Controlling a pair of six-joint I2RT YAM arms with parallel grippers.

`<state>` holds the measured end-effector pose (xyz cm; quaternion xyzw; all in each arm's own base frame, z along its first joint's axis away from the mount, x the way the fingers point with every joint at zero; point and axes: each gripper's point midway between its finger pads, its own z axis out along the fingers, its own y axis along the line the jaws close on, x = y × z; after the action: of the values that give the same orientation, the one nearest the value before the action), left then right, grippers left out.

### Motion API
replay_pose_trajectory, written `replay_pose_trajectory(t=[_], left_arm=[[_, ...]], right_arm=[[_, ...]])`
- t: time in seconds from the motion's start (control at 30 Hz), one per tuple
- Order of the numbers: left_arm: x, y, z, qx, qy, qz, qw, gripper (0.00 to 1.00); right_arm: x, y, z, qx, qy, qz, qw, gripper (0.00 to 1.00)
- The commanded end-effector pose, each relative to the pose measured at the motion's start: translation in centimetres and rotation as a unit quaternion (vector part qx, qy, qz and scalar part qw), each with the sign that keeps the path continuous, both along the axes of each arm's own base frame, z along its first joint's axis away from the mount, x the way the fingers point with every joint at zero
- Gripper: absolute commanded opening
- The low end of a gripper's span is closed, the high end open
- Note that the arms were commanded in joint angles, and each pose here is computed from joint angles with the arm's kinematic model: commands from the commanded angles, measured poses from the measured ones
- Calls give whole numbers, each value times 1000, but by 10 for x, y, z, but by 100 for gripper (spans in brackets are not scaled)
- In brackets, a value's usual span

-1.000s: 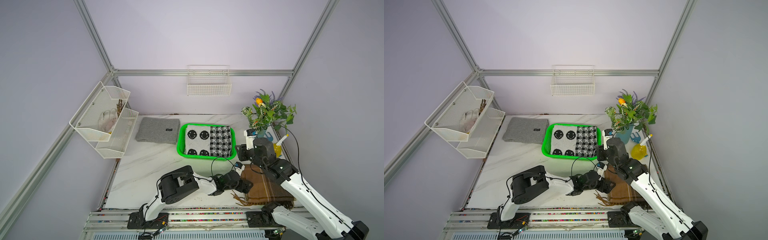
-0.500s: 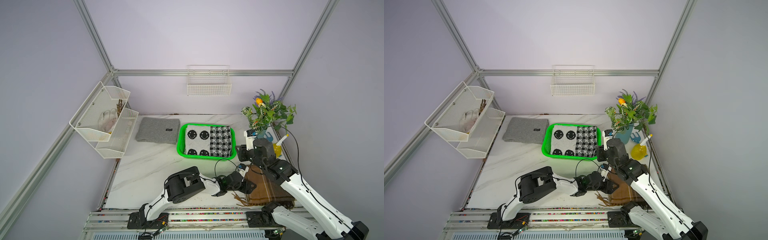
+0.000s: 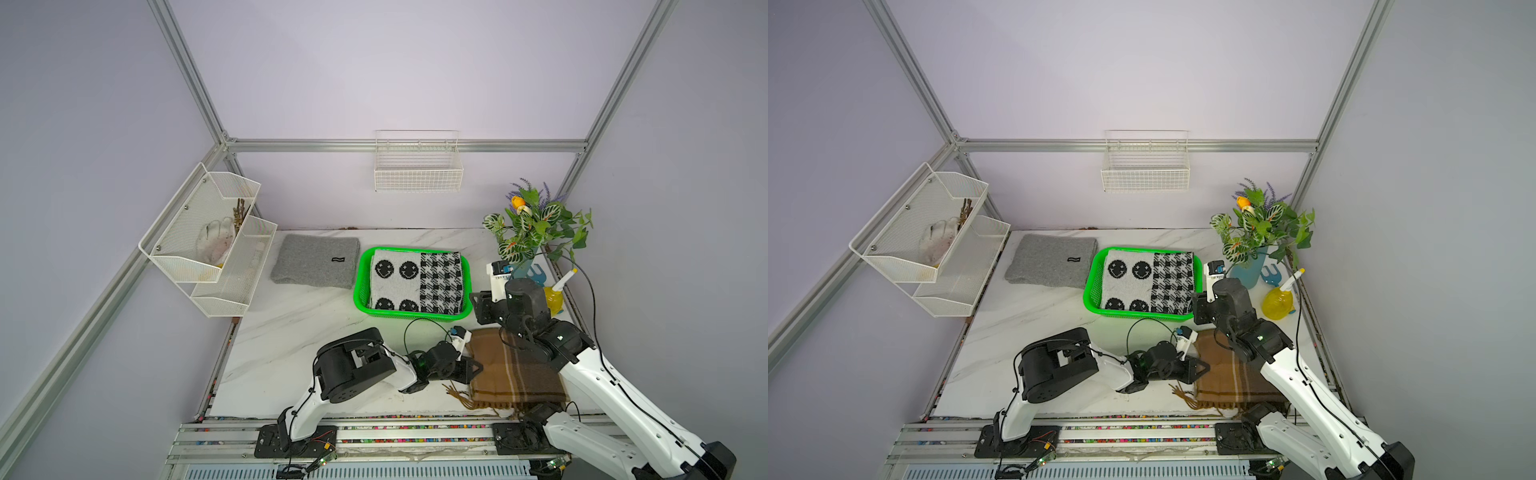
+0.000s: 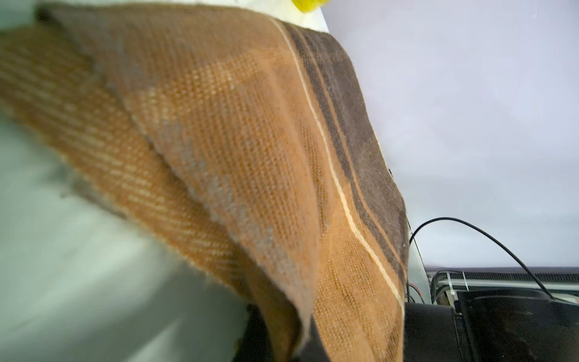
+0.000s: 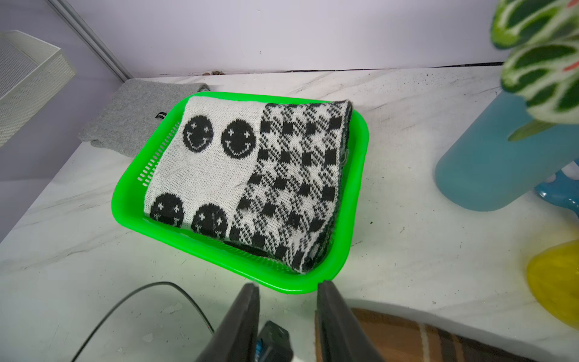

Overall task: Put the folded scarf in the basket
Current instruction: Move the scarf to the center of the board.

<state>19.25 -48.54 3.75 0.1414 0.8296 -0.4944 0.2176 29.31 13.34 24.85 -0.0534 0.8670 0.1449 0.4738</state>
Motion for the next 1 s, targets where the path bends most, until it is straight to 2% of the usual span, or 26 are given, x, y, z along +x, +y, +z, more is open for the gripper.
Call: replay_pose_trajectory(t=[0.0,0.3,0.47,0.63,0.7,0.8,0.97], left_arm=[[-2,35,-16,54,2,16,998,0],[-13,101,-8,79,6,41,996,0],[-16,145,-20,124,21,64,990,0],[3,210,-16,135,31,117,983,0],[2,221,-1,136,16,120,983,0],[2,247,5,185,5,142,973,0],[0,279,12,186,-7,174,967,0]], right_arm=[[1,5,-1,6,-3,10,1000,36],[2,15,-16,14,18,25,999,36],[2,17,-29,14,32,23,999,37],[-2,25,-59,25,65,29,997,41],[-3,30,-71,26,79,36,996,43],[-6,32,-91,22,99,33,994,47],[-20,47,-117,44,131,63,988,51]])
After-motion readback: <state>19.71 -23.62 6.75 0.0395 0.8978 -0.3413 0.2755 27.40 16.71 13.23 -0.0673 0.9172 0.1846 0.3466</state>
